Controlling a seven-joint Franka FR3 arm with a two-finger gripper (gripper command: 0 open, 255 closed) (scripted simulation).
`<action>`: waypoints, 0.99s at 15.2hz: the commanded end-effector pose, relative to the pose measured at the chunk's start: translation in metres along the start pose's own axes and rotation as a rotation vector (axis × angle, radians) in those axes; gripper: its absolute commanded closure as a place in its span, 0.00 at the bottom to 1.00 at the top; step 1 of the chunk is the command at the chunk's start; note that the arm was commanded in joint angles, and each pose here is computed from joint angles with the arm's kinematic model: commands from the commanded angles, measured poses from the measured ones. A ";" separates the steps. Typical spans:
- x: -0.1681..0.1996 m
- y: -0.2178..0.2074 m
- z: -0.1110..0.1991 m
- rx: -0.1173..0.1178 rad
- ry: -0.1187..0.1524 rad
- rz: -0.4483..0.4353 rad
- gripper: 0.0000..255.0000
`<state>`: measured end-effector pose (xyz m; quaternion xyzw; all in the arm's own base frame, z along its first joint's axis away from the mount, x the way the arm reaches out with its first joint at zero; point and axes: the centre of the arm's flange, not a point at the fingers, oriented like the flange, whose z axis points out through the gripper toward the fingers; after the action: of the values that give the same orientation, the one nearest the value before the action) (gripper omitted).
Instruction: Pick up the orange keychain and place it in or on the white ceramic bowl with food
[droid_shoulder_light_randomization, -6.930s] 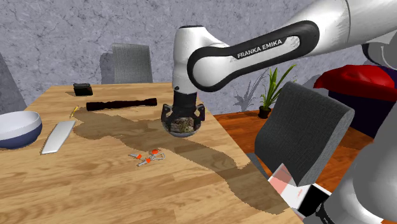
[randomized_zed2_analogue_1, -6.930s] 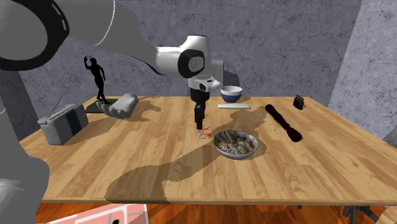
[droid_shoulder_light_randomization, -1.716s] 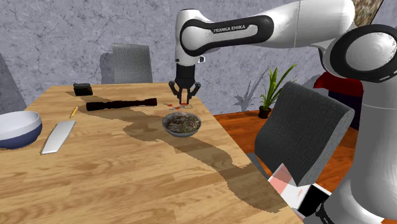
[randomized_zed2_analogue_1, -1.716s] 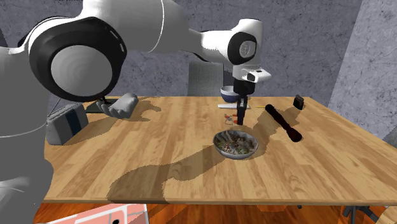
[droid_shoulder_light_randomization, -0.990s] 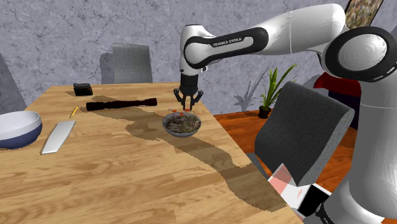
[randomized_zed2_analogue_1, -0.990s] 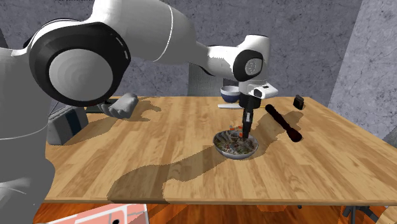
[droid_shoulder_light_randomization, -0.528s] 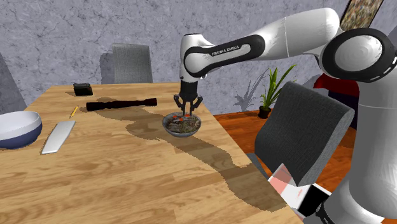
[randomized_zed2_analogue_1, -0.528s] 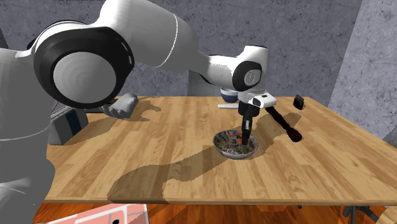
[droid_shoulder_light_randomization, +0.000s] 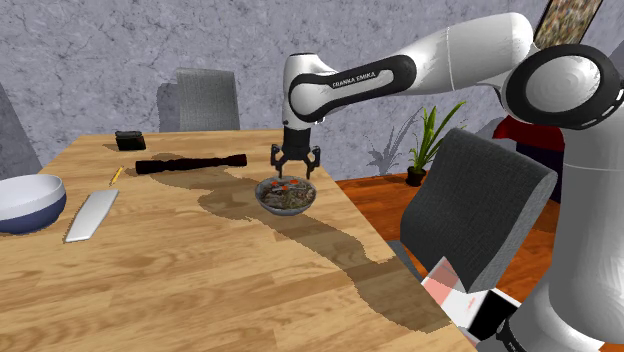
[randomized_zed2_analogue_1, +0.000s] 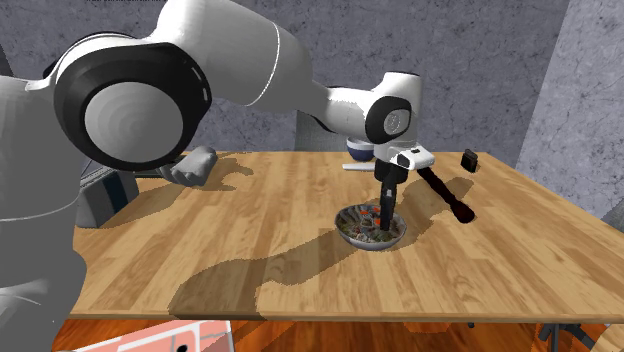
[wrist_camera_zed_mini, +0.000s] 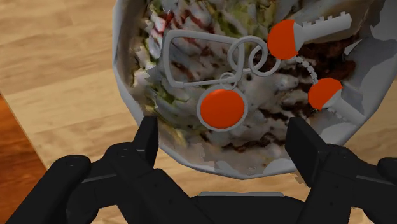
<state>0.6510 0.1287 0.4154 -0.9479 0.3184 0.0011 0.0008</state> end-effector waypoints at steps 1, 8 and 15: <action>0.000 0.000 0.000 0.000 0.000 0.000 0.00; 0.000 0.000 -0.050 0.000 0.000 0.000 0.00; 0.000 0.000 -0.050 0.000 0.000 0.000 0.00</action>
<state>0.6510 0.1286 0.4654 -0.9479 0.3184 0.0011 0.0008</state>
